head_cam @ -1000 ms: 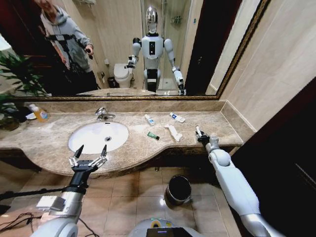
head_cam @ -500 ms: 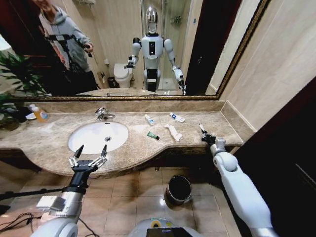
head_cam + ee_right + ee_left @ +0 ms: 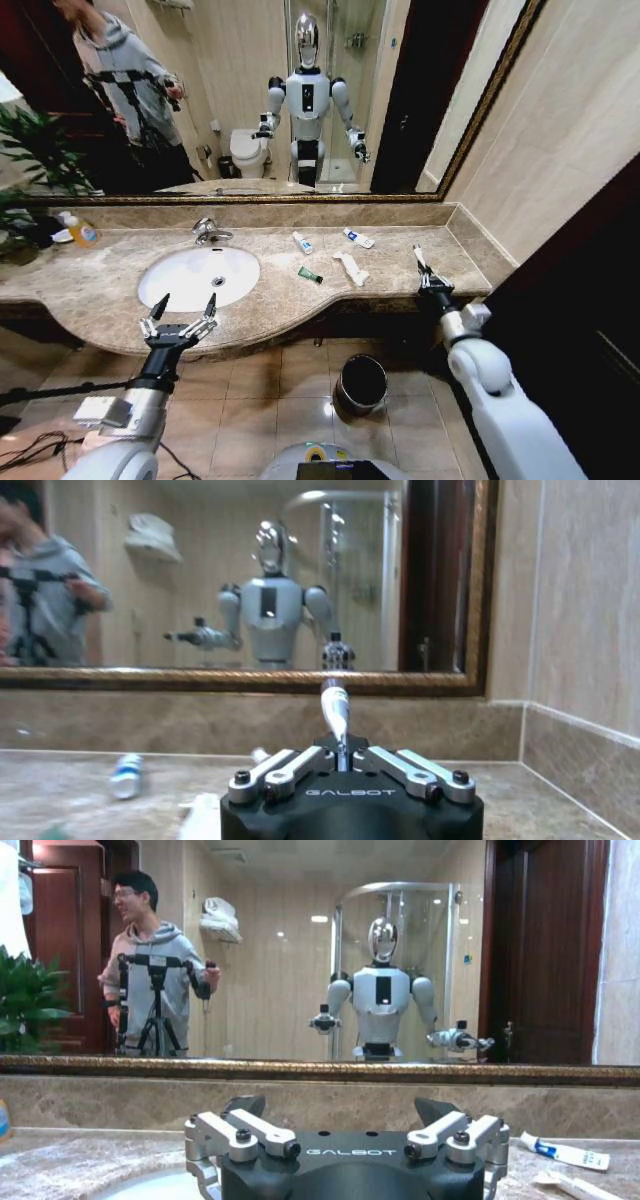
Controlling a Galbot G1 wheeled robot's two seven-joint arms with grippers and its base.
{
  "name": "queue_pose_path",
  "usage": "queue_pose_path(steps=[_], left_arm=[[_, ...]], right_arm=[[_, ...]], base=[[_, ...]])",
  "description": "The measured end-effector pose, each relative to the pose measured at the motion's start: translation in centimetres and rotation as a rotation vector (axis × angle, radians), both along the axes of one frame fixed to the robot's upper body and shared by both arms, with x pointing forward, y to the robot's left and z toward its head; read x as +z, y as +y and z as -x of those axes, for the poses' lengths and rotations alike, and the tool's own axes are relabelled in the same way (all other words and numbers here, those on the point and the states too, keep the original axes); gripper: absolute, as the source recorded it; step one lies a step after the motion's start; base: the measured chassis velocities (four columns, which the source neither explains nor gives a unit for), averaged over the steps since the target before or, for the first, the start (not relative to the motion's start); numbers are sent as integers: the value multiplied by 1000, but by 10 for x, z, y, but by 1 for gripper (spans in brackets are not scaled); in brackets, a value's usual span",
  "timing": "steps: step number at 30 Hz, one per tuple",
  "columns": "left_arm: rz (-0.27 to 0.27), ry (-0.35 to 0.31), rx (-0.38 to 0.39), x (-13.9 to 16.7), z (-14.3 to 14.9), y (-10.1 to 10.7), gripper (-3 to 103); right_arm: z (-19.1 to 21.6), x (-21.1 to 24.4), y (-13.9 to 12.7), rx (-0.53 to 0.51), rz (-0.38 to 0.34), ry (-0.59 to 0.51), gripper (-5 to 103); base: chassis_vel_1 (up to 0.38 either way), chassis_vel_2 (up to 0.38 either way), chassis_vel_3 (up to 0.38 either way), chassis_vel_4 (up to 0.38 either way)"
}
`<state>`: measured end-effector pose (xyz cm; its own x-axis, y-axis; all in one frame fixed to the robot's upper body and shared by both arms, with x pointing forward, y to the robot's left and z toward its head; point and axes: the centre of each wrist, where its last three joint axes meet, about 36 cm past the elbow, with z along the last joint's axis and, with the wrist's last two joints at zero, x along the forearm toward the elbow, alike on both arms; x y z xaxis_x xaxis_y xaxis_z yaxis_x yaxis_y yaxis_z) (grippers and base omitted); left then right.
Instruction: Pick up the trash from the sink and place it in the trash bin.
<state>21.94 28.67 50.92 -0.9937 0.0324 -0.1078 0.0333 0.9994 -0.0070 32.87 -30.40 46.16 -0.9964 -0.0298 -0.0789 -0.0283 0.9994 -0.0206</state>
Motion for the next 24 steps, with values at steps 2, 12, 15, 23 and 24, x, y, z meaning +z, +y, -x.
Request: queue_pose_path(steps=[2,12,15,23,24], left_arm=[[0,0,0,0,0,0,100],[0,0,0,0,0,0,100],[0,0,0,0,0,0,100],[0,0,0,0,0,0,100],[0,0,0,0,0,0,100]], right_arm=[[9,0,3,12,2,-14,4],[64,-20,14,96,19,-63,4],[76,-27,24,82,5,-50,4],[105,-59,47,18,-1,-51,4],[113,-67,50,21,3,-35,4]], base=[[0,0,0,0],[0,0,0,0],[0,0,0,0],[0,0,0,0],[0,0,0,0]])
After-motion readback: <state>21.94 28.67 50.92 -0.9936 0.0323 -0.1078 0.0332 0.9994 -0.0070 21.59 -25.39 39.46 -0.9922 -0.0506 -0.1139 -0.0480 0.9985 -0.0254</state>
